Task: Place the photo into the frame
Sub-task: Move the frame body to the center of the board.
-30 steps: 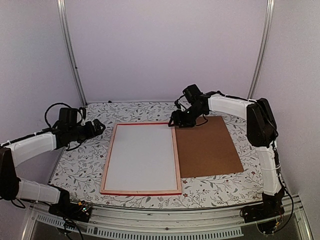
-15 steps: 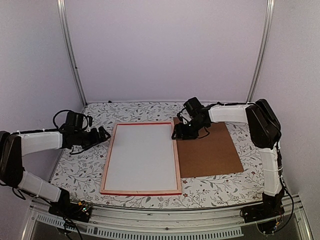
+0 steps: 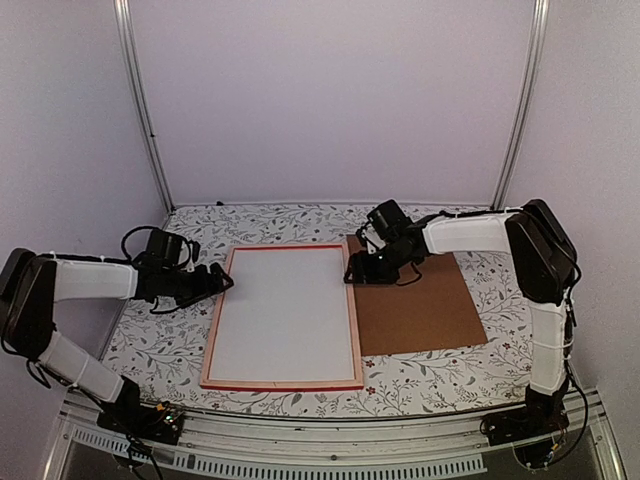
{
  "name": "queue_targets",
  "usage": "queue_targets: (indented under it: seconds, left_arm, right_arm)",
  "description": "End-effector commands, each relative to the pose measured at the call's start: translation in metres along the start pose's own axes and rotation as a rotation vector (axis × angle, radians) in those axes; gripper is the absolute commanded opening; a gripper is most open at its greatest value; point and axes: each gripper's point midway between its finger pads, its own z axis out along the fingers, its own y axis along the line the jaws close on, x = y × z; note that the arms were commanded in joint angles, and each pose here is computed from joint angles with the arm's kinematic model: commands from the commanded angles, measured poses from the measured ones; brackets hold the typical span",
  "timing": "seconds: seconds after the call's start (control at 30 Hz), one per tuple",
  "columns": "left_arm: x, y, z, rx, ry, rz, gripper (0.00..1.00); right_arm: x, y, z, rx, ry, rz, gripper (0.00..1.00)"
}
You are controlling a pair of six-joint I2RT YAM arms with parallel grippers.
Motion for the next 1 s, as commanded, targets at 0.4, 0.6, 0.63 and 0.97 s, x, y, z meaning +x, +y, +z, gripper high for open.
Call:
queue_targets:
  seconds: [0.4, 0.6, 0.63, 0.97]
  left_arm:
    - [0.017, -0.146, -0.016, 0.147, -0.045, 0.309, 0.96]
    - [0.062, -0.23, -0.002, 0.261, 0.026, 0.424, 0.96]
    - [0.072, -0.242, 0.002, 0.274, 0.04, 0.445, 0.96]
    - [0.153, -0.342, 0.051, 0.402, 0.168, 0.647, 0.96]
  right_arm:
    - [0.025, -0.086, -0.092, 0.253, -0.127, 0.11, 0.69]
    - [0.035, -0.132, -0.115, 0.381, -0.143, 0.185, 0.69]
    - [0.036, -0.142, -0.119, 0.396, -0.147, 0.203, 0.69]
    - [0.056, -0.197, -0.14, 0.489, -0.148, 0.288, 0.7]
